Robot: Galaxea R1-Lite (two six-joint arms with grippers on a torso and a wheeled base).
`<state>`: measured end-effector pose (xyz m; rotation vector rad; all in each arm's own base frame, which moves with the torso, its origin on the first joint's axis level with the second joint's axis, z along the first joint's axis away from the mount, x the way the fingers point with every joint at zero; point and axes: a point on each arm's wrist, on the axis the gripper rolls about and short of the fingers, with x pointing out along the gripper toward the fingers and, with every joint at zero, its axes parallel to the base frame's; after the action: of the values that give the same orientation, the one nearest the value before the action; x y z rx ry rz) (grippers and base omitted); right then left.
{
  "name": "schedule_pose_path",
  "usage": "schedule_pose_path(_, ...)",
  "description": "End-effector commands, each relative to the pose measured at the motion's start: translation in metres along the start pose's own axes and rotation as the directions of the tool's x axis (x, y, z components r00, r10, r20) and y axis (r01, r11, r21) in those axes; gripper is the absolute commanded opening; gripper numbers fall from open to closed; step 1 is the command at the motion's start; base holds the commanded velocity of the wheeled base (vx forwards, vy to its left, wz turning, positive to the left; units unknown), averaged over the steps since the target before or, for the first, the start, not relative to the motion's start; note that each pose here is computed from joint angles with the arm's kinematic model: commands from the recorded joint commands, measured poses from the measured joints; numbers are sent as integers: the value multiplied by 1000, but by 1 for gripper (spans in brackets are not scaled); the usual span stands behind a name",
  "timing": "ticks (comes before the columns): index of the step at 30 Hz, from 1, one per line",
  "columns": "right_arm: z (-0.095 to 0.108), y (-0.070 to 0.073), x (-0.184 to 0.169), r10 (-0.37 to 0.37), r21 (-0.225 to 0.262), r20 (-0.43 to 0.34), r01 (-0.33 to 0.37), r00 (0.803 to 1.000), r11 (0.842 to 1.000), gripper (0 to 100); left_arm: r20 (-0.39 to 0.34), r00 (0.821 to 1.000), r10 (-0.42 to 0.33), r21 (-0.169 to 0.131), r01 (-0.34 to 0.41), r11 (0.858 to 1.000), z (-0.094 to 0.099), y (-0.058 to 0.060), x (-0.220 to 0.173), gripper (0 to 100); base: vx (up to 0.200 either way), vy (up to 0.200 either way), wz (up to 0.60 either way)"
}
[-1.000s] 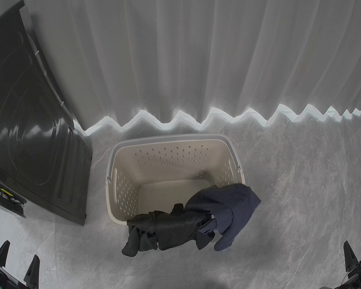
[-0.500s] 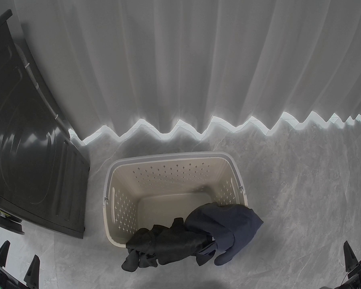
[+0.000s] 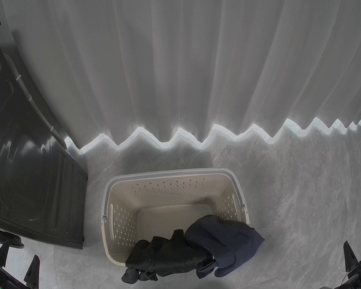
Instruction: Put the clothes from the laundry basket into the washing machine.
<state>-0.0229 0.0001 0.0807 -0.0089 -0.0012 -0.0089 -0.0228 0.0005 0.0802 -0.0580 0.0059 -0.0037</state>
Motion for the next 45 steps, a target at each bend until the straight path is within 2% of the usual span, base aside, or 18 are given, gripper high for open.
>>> schedule_pose_path(1, -5, 0, 0, 0, 0, -1, 0, 1000, 1000, 100, -2, 1000, 1, 0, -1, 1000, -5, 0, 0, 100, 200, 0, 0)
schedule_pose_path(8, -5, 0, 0, 0, 0, -3, 0, 1000, 1000, 100, -2, 1000, 1, 0, -1, 1000, -5, 0, 0, 100, 29, 0, 0)
schedule_pose_path(14, -5, 0, 0, 0, 0, -3, 0, 1000, 1000, 100, -2, 1000, 1, 0, -1, 1000, -5, 0, 0, 100, 200, 0, 0)
schedule_pose_path(23, -5, 0, 0, 0, 0, -1, 0, 1000, 1000, 100, -2, 1000, 1, 0, -1, 1000, -5, 0, 0, 100, 0, 0, 0)
schedule_pose_path(32, -5, 0, 0, 0, 0, -3, 0, 1000, 1000, 100, -2, 1000, 1, 0, -1, 1000, -5, 0, 0, 100, 200, 0, 0)
schedule_pose_path(45, -5, 0, 0, 0, 0, -3, 0, 1000, 1000, 100, -2, 1000, 1, 0, -1, 1000, -5, 0, 0, 100, 0, 0, 0)
